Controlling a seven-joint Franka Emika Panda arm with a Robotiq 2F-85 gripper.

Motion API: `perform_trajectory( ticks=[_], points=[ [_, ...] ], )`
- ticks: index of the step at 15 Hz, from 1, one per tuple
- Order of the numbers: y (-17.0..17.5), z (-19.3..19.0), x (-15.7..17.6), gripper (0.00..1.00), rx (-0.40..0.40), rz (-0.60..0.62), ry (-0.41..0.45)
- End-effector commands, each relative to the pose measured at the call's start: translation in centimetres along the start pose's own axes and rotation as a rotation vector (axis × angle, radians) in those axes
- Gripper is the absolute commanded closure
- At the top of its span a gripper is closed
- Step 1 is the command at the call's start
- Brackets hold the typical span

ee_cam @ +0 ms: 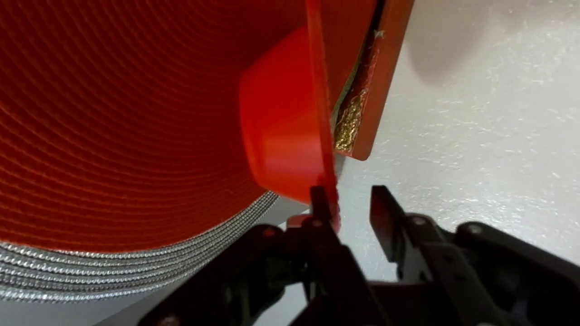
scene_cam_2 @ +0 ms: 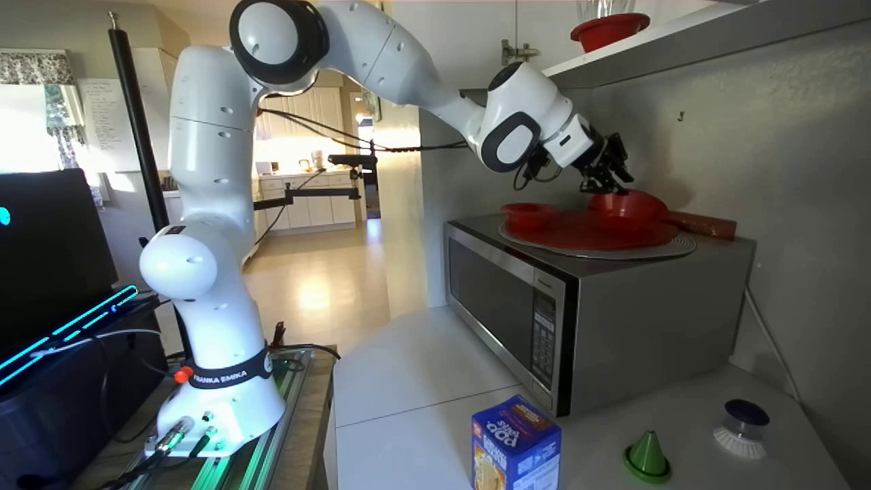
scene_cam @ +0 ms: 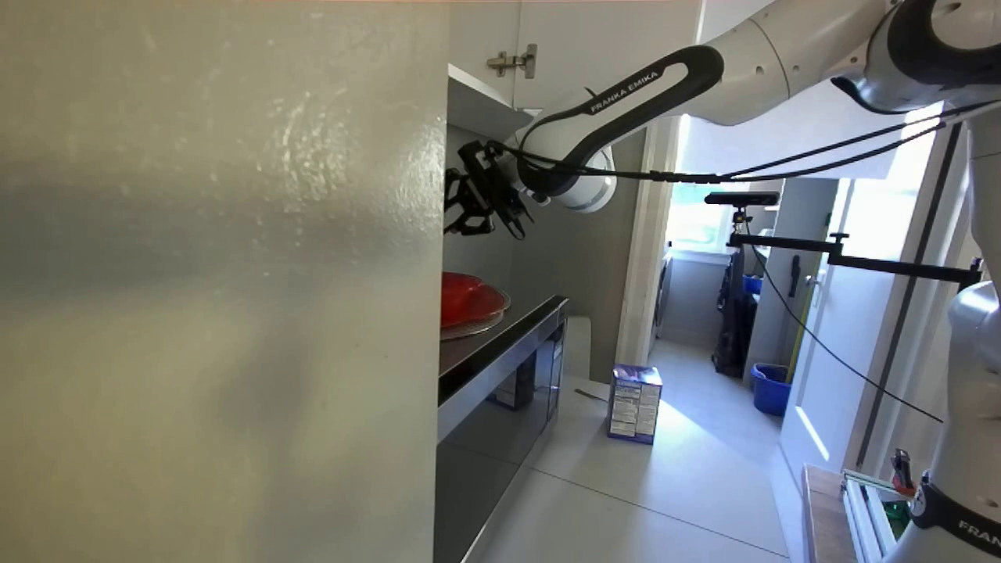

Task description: Pick the red bowl from the top cabinet and put it on top of the microwave

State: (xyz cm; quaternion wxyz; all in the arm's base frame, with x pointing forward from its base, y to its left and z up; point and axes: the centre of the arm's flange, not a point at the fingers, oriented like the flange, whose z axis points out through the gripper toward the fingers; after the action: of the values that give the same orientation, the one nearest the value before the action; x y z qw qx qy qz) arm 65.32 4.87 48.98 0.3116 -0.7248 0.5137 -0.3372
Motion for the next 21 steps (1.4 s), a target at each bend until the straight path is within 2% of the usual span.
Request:
perform_trajectory(
  ticks=[1, 5, 7, 11, 16, 21],
  points=[
    [0.6, -2.5, 1.5, 0.37, 0.006, 0.020, -0.023],
    [2.4, -4.6, 3.0, 0.09, -0.030, 0.038, -0.044],
    [3.2, -5.6, 3.7, 0.00, -0.059, 0.043, -0.060],
    [4.0, -8.3, 5.0, 0.00, -0.112, 0.031, -0.107],
    [3.0, -13.8, 5.9, 0.00, -0.158, -0.066, -0.159],
    [1.8, -21.3, 6.3, 0.00, -0.174, -0.328, -0.234]
  ],
)
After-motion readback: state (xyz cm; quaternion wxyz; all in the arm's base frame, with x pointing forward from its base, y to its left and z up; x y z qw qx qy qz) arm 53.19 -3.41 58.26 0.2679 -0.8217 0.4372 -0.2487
